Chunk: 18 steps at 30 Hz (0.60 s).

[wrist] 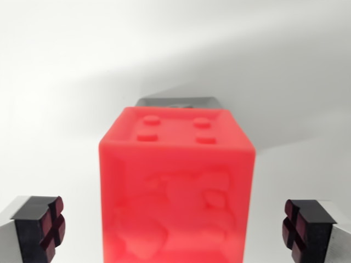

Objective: Destack cube

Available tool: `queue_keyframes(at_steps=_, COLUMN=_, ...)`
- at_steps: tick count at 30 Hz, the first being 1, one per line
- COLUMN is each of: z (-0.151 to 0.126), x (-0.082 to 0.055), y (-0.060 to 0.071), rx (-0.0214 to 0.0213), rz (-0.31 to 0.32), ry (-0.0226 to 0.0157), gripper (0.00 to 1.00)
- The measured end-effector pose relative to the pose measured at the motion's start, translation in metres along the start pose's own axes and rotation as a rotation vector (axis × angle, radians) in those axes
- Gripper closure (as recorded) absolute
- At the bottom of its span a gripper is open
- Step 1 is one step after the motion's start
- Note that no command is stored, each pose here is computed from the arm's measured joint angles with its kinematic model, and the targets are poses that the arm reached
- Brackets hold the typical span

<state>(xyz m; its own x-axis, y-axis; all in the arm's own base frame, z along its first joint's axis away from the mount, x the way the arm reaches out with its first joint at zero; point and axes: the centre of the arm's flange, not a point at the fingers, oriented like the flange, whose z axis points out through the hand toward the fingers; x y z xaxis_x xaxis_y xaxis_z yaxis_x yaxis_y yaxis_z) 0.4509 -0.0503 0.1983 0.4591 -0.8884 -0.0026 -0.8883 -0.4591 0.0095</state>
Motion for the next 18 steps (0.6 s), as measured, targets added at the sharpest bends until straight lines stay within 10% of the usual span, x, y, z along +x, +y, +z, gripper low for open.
queue_keyframes(at_steps=13, z=0.029, x=0.0, y=0.0, rx=0.0023, rz=-0.002, ry=0.0017, gripper=0.0)
queue_keyframes(at_steps=14, z=0.03, x=0.0, y=0.0, rx=0.0023, rz=-0.002, ry=0.0018, gripper=1.0)
queue_keyframes(at_steps=18, z=0.03, x=0.0, y=-0.001, rx=0.0033, rz=-0.002, ry=0.0023, gripper=1.0)
